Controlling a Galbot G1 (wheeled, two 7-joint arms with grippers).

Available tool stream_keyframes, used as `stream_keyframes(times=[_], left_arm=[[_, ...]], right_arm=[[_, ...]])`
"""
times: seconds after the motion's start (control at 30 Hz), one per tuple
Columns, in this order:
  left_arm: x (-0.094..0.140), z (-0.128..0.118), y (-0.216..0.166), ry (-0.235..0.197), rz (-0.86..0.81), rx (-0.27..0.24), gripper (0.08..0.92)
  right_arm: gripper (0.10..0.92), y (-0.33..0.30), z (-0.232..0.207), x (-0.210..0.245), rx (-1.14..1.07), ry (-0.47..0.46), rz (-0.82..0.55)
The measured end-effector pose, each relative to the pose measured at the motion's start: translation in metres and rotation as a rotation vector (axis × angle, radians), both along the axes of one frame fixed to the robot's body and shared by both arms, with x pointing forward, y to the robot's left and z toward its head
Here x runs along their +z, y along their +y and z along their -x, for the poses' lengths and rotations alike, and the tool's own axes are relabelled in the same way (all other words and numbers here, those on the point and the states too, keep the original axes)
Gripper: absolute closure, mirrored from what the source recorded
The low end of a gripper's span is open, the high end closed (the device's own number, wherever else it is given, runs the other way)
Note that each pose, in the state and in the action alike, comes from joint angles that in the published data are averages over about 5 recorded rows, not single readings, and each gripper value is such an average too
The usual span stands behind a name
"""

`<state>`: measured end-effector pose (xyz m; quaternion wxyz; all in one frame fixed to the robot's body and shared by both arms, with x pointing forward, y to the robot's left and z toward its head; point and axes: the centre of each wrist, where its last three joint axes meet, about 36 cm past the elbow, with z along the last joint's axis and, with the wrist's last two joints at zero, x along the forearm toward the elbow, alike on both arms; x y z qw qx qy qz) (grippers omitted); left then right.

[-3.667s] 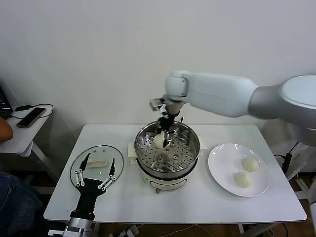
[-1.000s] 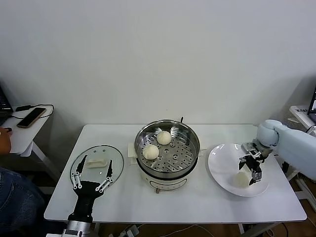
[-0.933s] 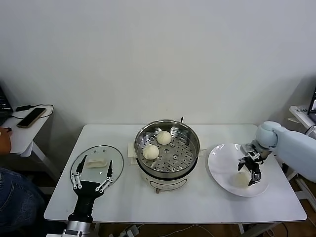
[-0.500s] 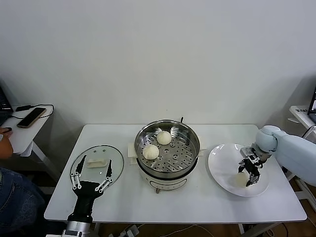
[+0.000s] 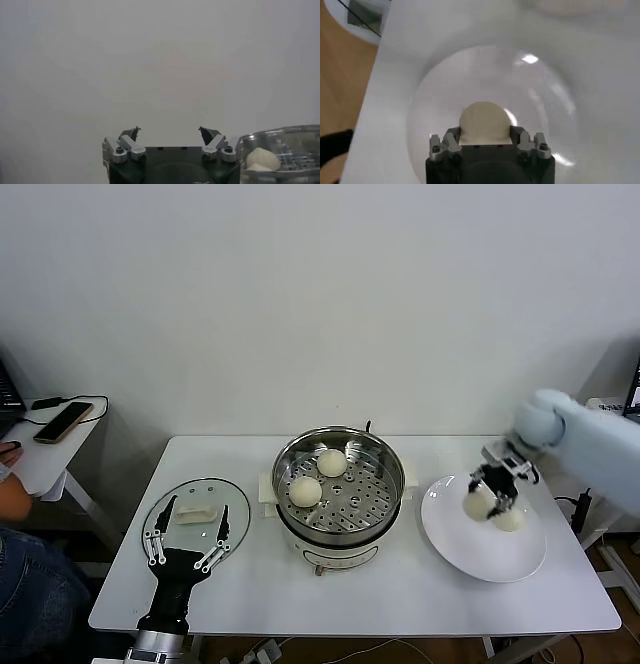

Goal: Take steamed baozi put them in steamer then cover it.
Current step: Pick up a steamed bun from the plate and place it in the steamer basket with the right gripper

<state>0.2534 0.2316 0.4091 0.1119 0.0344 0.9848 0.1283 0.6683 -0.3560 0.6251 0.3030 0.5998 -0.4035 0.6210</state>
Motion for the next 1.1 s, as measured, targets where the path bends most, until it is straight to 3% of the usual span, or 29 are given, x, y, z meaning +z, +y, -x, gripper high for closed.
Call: stream_keyframes(times=[0.2, 0.43, 0.73, 1.1], left_arm=[[0.003, 0.000, -0.001, -0.007, 0.004, -0.008, 0.177], [0.005, 0.001, 0.000, -0.012, 0.008, -0.006, 0.177], [0.006, 0.002, 0.001, -0.016, 0.011, 0.002, 0.177], [0.008, 0.003, 0.000, -0.024, 0.017, 0.008, 0.177]], right_arm=[[0.352, 0.071, -0.006, 0.070, 0.252, -0.091, -0.007], [0.352, 0.160, 0.009, 0.099, 0.570, -0.135, 0.012], [0.346, 0.238, 0.042, 0.080, 0.902, -0.124, 0.063], [0.341, 0.274, 0.065, 0.033, 1.103, -0.069, 0.099]])
